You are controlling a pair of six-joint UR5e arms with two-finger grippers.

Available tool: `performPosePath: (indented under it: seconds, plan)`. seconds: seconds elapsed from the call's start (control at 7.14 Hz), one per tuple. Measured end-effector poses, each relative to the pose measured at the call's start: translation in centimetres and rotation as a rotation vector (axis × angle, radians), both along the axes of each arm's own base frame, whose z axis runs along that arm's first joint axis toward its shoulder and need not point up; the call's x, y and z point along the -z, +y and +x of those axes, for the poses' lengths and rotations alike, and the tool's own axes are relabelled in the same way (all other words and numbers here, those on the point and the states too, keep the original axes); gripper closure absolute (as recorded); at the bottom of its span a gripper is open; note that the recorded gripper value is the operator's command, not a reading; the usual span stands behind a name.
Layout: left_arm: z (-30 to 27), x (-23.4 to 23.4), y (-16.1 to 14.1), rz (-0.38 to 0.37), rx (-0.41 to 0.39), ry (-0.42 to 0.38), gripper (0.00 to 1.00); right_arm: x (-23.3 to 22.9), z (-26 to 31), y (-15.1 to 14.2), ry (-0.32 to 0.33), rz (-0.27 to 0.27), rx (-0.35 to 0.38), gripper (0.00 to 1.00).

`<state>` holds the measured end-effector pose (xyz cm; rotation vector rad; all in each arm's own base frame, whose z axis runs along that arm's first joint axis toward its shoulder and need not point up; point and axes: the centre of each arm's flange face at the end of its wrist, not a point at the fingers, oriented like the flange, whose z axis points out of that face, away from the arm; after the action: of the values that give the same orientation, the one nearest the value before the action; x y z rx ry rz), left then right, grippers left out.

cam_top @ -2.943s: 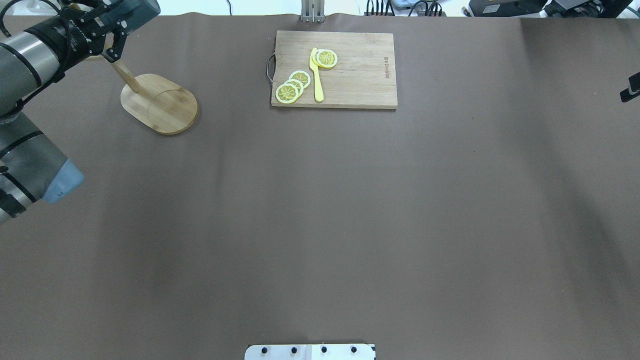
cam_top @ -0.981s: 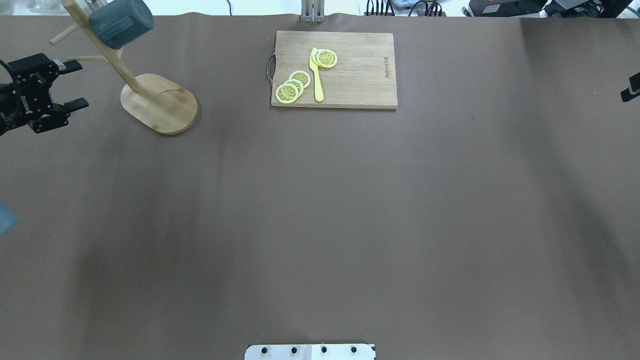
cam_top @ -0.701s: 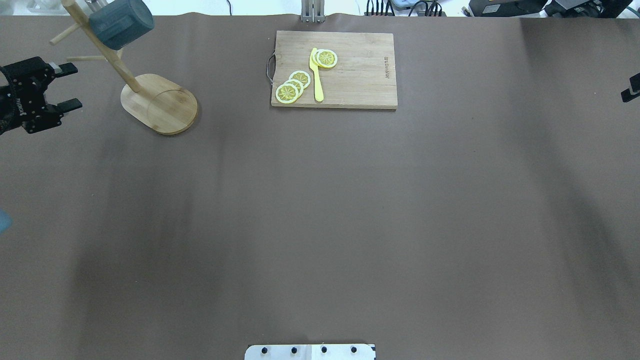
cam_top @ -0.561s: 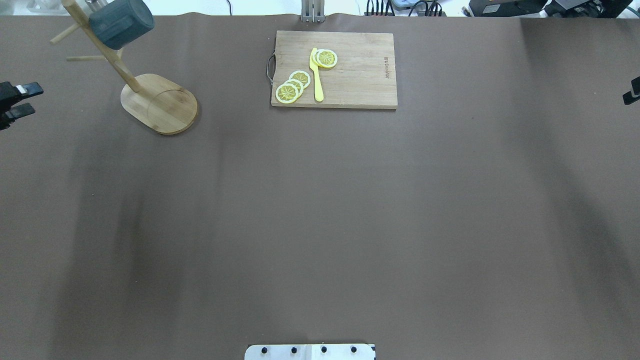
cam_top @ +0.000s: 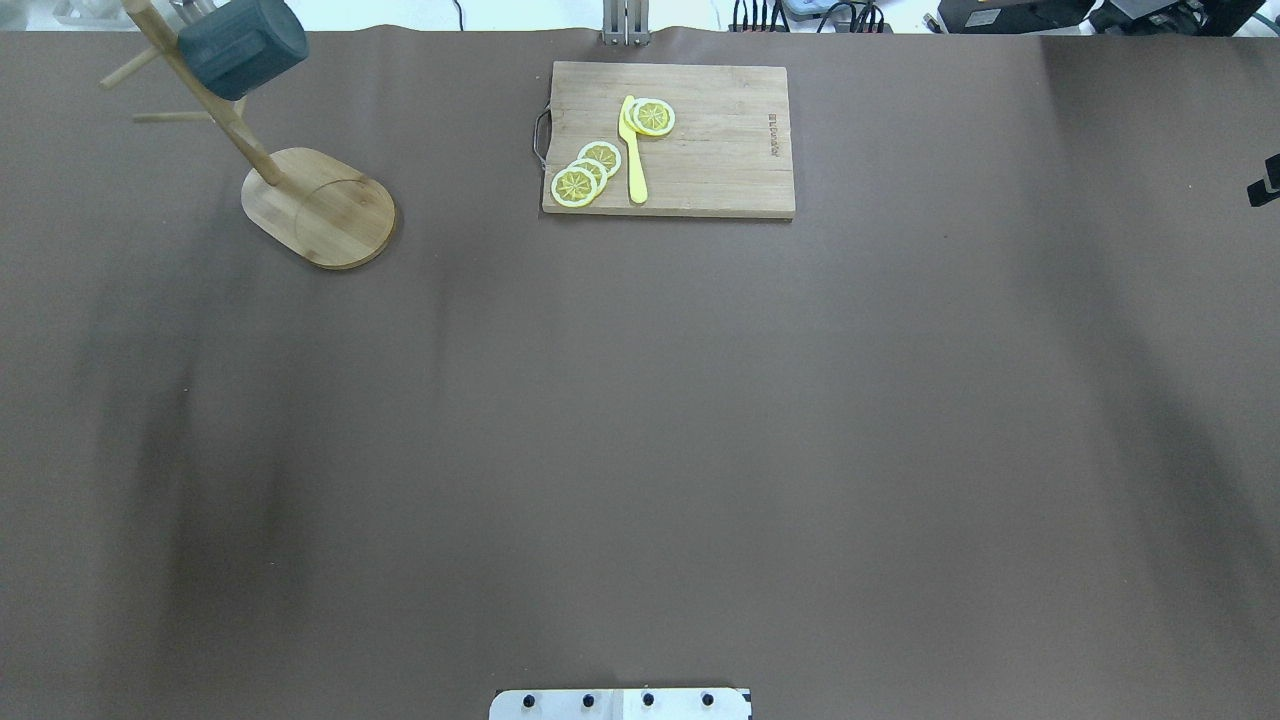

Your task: Hang cup on storage rack

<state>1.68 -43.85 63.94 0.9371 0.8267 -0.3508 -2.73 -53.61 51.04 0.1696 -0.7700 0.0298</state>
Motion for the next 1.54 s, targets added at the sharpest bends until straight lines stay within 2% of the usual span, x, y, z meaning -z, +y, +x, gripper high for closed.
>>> performPosePath:
  seconds: [0.14, 0.28, 0.42, 0.56, 0.84, 0.98, 1.26, 1.54]
  plan:
    - [-2.6, -2.1, 0.1, -0.025, -0.023, -0.202, 0.02, -0.2, 0.1, 0.1, 0.005, -0.002, -0.002, 0.0]
    - [-4.8, -3.9, 0.0, -0.069, -0.076, -0.367, 0.02, -0.4, 0.1, 0.1, 0.008, -0.005, -0.002, 0.0]
    - [-6.7, -5.3, -0.2, -0.135, -0.159, -0.455, 0.02, -0.6, 0.1, 0.1, 0.01, -0.01, -0.002, 0.0]
    - [-8.4, -5.9, -0.9, -0.22, -0.261, -0.425, 0.03, -1.0, 0.1, 0.2, 0.012, -0.022, -0.002, 0.0]
    - [-10.4, -5.1, -1.9, -0.364, -0.442, -0.199, 0.02, -3.7, 0.3, 0.2, 0.016, -0.064, 0.014, 0.0]
    - [-10.4, -4.0, -2.0, -0.425, -0.494, -0.137, 0.02, -5.0, 0.9, 0.3, 0.019, -0.08, 0.019, 0.0]
    - [-9.8, -1.2, -1.8, -0.579, -0.545, -0.069, 0.02, -8.7, 2.6, 1.0, 0.034, -0.111, 0.04, 0.0]
    - [-8.9, -0.5, -1.2, -0.644, -0.575, -0.052, 0.02, -11.0, 4.7, 1.9, 0.038, -0.14, 0.064, 0.0]
